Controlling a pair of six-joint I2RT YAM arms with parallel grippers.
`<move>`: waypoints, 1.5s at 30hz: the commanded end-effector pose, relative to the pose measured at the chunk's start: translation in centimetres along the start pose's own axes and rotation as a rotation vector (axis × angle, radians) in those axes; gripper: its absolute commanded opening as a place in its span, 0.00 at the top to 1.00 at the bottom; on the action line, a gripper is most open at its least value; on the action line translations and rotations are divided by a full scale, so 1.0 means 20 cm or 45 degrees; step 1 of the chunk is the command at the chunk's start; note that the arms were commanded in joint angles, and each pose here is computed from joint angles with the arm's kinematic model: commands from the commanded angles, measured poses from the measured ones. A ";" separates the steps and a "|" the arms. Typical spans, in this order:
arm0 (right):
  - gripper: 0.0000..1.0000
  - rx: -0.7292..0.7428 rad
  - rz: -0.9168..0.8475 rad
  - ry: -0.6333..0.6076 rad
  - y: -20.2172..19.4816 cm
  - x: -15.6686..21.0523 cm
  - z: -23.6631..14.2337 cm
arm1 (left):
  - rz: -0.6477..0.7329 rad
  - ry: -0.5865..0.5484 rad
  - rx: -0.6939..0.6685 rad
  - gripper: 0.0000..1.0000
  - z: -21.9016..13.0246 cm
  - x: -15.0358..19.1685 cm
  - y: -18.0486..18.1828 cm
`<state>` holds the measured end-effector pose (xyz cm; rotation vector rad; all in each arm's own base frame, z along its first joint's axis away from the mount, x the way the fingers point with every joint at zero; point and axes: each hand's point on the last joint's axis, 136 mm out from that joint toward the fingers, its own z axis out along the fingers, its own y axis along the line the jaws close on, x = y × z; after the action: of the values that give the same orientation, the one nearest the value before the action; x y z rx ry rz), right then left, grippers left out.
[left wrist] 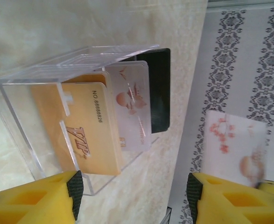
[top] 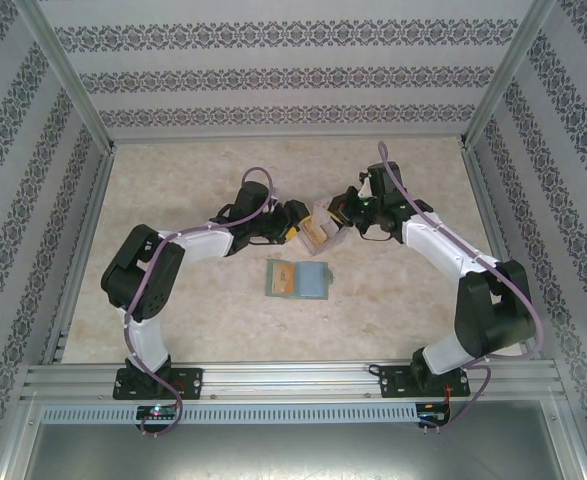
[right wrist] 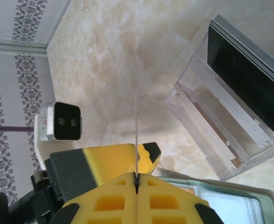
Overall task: Put the credit cards into the card holder
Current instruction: Pick up the credit card from the storage box, then insert the credit card into the card slot.
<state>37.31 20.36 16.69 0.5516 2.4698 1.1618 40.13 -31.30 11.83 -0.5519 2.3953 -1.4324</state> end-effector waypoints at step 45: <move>1.00 -0.142 0.524 0.121 -0.03 0.09 0.03 | -0.170 0.064 0.367 0.80 -0.07 -0.02 -0.29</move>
<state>36.34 21.36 16.53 0.9861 2.3962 1.4875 40.27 -32.61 16.12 -0.6571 2.2315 -1.7724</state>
